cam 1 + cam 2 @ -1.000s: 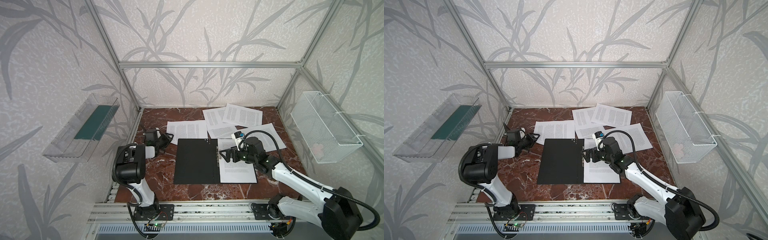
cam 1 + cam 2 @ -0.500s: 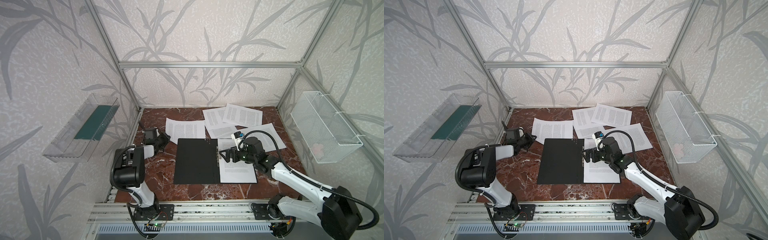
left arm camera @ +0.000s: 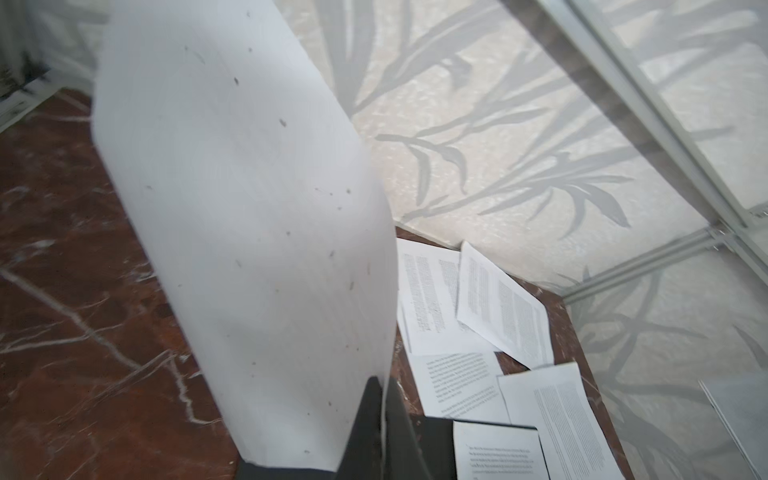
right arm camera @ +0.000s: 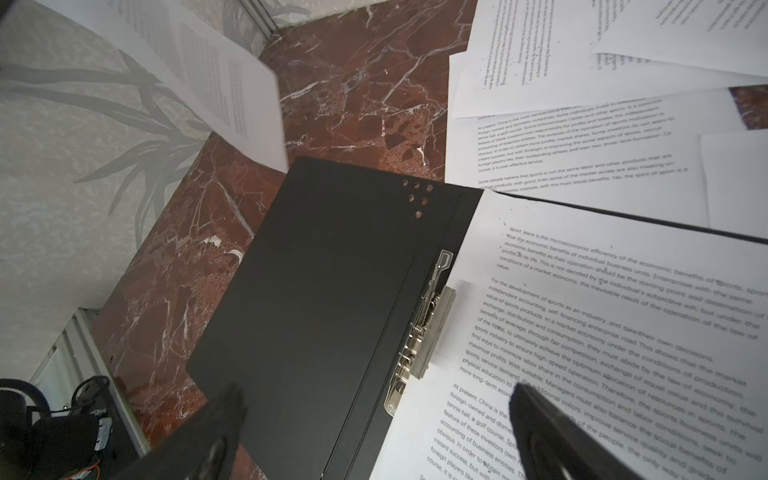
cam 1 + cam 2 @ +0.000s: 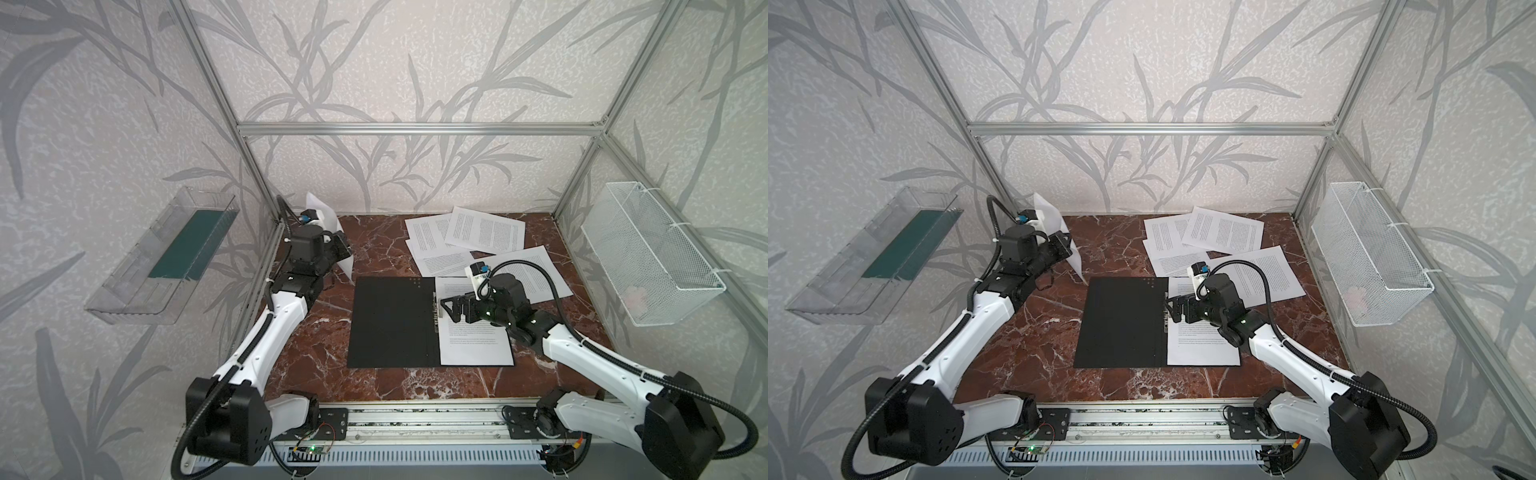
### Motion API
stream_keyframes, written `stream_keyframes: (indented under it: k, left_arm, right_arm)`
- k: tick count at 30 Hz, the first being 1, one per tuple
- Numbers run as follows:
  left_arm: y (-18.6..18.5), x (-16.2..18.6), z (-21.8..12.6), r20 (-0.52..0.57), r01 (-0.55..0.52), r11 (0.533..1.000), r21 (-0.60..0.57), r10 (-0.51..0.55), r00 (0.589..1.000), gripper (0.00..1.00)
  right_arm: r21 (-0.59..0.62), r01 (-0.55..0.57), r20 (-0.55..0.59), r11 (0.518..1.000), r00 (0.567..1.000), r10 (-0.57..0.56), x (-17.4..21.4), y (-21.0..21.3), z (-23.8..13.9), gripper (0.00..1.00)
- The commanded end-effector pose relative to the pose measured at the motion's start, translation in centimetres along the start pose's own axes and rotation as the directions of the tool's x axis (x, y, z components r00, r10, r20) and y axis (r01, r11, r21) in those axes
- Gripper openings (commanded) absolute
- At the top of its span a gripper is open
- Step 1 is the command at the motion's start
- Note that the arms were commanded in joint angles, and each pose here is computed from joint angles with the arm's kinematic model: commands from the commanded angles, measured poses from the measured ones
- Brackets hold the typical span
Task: Put the files into the folder
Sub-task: 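Lift the printed sheet with the left gripper and carry it over the folder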
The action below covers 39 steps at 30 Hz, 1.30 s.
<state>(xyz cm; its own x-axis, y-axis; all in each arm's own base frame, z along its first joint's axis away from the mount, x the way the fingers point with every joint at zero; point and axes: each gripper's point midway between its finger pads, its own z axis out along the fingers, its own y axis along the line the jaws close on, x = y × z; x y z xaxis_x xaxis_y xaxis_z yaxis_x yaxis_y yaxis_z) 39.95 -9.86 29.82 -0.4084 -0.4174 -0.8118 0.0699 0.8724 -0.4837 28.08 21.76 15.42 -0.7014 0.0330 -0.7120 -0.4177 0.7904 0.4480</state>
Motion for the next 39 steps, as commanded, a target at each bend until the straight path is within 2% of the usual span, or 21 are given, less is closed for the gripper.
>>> stream_keyframes:
  k: [1,4,9,15,17,19,21,24,28,32,35,39]
  left_arm:
    - [-2.8,1.3,-1.6,-0.073,-0.189,0.982,-0.021,0.187,0.980,0.00]
    - [-7.6,2.8,-2.4,-0.106,-0.254,0.962,0.096,0.264,0.959,0.00]
    - [-16.1,7.0,-3.9,-0.138,-0.310,0.899,0.308,0.365,0.921,0.00]
    - [-26.1,11.6,-8.4,-0.107,-0.337,0.764,0.551,0.465,0.879,0.00]
    - [-28.3,12.8,-10.1,-0.103,-0.321,0.721,0.614,0.476,0.873,0.00]
    - [-29.8,13.4,-11.5,-0.099,-0.301,0.685,0.664,0.479,0.872,0.00]
    - [-29.9,13.6,-12.1,-0.115,-0.275,0.683,0.677,0.467,0.877,0.00]
    - [-29.0,13.0,-12.9,-0.113,-0.255,0.699,0.668,0.435,0.893,0.00]
    - [-25.5,12.5,-11.7,-0.139,-0.261,0.786,0.560,0.400,0.906,0.00]
    - [-20.6,14.0,-8.3,-0.299,-0.133,0.887,0.442,0.285,0.911,0.00]
    - [-16.3,16.5,-5.2,-0.463,0.010,0.935,0.354,0.166,0.871,0.00]
    - [-11.6,19.2,-2.6,-0.585,0.142,0.954,0.265,0.042,0.810,0.00]
  right_arm:
    - [0.040,-0.091,0.020,0.995,0.996,0.091,0.1,-2.1,-0.5,0.99]
    - [0.067,-0.179,0.039,0.982,0.984,0.177,0.1,-4.2,-0.9,0.99]
    - [0.206,-0.217,0.080,0.954,0.976,0.205,-0.1,-7.3,-2.4,0.99]
    - [0.328,-0.356,0.151,0.875,0.934,0.323,0.4,-12.2,-4.8,0.99]
    - [0.346,-0.388,0.164,0.854,0.922,0.352,0.7,-13.2,-5.3,0.99]
    - [0.320,-0.411,0.175,0.854,0.911,0.373,0.7,-13.4,-5.2,0.99]
    - [0.264,-0.425,0.190,0.866,0.903,0.385,0.4,-12.9,-5.0,0.99]
    - [0.265,-0.420,0.196,0.868,0.905,0.378,0.3,-12.9,-5.2,0.99]
    - [0.267,-0.411,0.221,0.872,0.906,0.360,-0.1,-12.7,-5.8,0.99]
    - [0.286,-0.398,0.251,0.872,0.909,0.333,-0.4,-12.7,-6.9,0.99]
    - [0.302,-0.389,0.256,0.870,0.912,0.320,-0.5,-12.7,-7.4,0.99]
    - [0.302,-0.383,0.252,0.873,0.915,0.314,-0.7,-12.5,-7.7,0.99]
